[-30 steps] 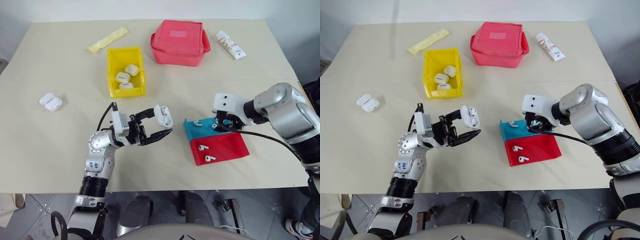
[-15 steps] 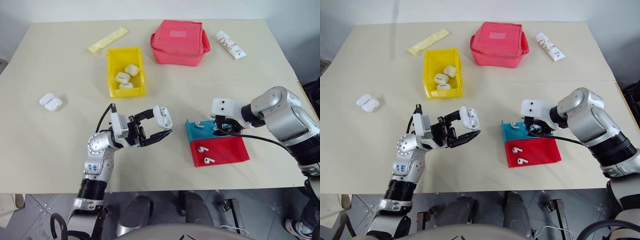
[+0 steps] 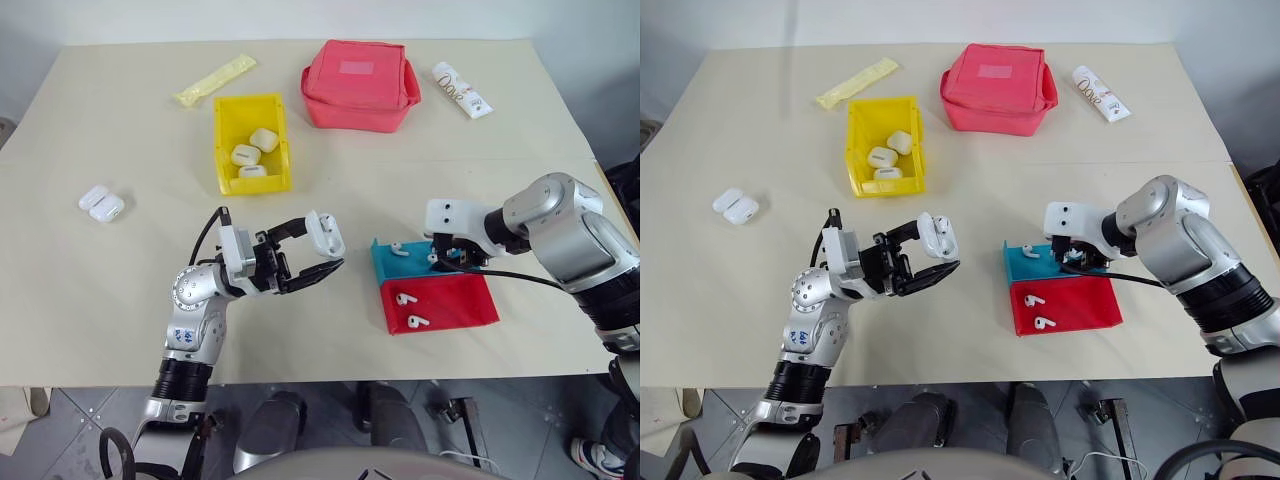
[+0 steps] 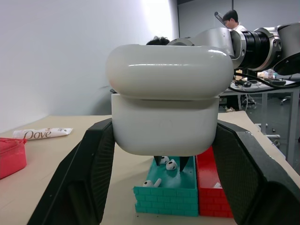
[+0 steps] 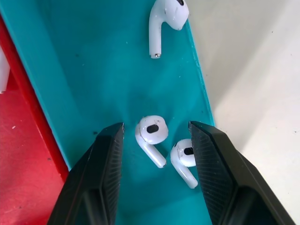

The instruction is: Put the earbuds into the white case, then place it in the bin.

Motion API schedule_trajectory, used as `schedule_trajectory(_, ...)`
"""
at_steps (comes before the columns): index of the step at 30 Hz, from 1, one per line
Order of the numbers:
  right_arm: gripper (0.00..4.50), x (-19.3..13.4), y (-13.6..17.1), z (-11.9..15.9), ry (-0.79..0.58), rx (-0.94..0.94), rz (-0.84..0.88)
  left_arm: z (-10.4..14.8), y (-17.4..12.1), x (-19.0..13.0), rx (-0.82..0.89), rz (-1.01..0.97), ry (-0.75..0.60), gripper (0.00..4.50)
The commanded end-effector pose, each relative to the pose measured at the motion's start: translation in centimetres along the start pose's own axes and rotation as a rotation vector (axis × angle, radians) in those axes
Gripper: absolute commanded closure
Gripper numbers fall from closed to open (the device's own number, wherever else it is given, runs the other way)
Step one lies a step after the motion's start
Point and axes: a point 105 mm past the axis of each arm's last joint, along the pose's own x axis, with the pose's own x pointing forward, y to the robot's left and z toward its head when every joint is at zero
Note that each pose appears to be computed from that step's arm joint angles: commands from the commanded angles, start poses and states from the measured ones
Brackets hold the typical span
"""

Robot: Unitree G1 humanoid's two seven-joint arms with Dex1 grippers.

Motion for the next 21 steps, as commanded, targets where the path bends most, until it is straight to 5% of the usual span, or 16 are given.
schedule_trajectory(1,2.23,0.11,0.11,-0.04,0.008,-0.012,0.005,0.76,-0.15,0.22,0.026,-0.009,-0.017,1.74)
schedule_trajectory(6,2.23,0.29,0.25,0.02,0.008,-0.014,0.014,0.78,-0.16,0.24,0.027,-0.007,-0.017,1.74)
schedule_trajectory(13,3.98,0.43,0.45,0.08,0.008,-0.016,0.024,0.71,-0.07,0.16,0.028,0.000,-0.013,1.74)
schedule_trajectory(21,4.01,-0.07,0.38,0.69,-0.011,-0.031,0.018,0.63,0.02,0.19,0.028,0.005,-0.015,1.74)
